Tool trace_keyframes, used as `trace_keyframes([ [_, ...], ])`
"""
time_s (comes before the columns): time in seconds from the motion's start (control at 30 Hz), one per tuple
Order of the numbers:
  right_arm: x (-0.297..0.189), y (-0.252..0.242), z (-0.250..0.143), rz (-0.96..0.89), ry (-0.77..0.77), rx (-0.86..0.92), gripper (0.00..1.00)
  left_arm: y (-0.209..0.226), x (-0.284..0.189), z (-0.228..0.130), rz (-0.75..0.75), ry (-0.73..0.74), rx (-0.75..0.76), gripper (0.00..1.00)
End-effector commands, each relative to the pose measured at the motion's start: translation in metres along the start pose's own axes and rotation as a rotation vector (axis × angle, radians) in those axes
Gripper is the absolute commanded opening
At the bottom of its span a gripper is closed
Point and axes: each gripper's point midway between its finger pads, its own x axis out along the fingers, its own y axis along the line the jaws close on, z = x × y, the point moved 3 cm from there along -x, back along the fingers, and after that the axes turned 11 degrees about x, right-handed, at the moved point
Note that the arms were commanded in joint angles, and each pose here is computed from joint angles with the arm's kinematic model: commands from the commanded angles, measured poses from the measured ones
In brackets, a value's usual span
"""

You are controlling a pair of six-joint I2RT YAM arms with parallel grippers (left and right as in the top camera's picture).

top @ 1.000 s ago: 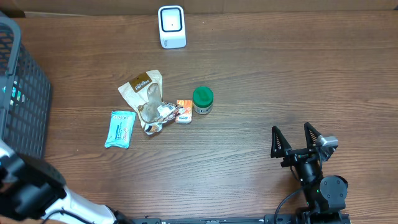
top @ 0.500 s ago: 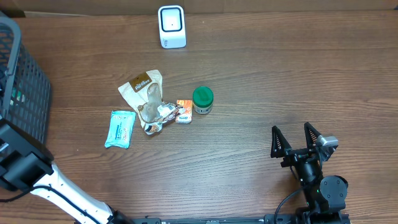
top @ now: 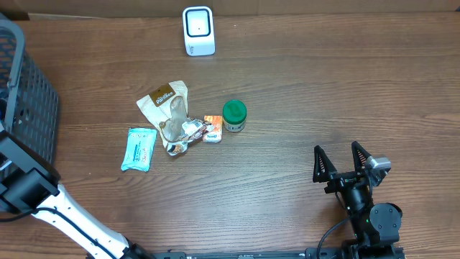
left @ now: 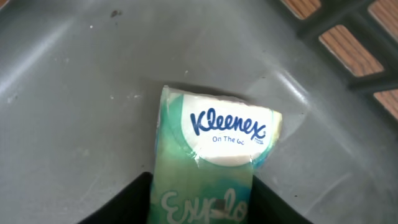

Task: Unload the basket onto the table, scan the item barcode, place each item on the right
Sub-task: 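Grasp the green Kleenex tissue pack with the left gripper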

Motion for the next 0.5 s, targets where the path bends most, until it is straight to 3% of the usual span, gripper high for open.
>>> trace_keyframes([
  [0.0, 0.0, 0.0, -0.002, 0.008, -0.001, 0.002, 1.0, 0.001, 0.007, -0.008, 0.014, 0.036, 0.006, 0.25],
  [0.17, 0.0, 0.0, -0.002, 0.008, -0.001, 0.002, 1.0, 0.0, -0.007, -0.008, 0.013, 0.045, -0.072, 0.18],
  [0.47, 0.0, 0.0, -0.002, 0.008, -0.001, 0.002, 1.0, 0.0, -0.098, 0.033, -0.004, -0.118, -0.116, 0.21],
])
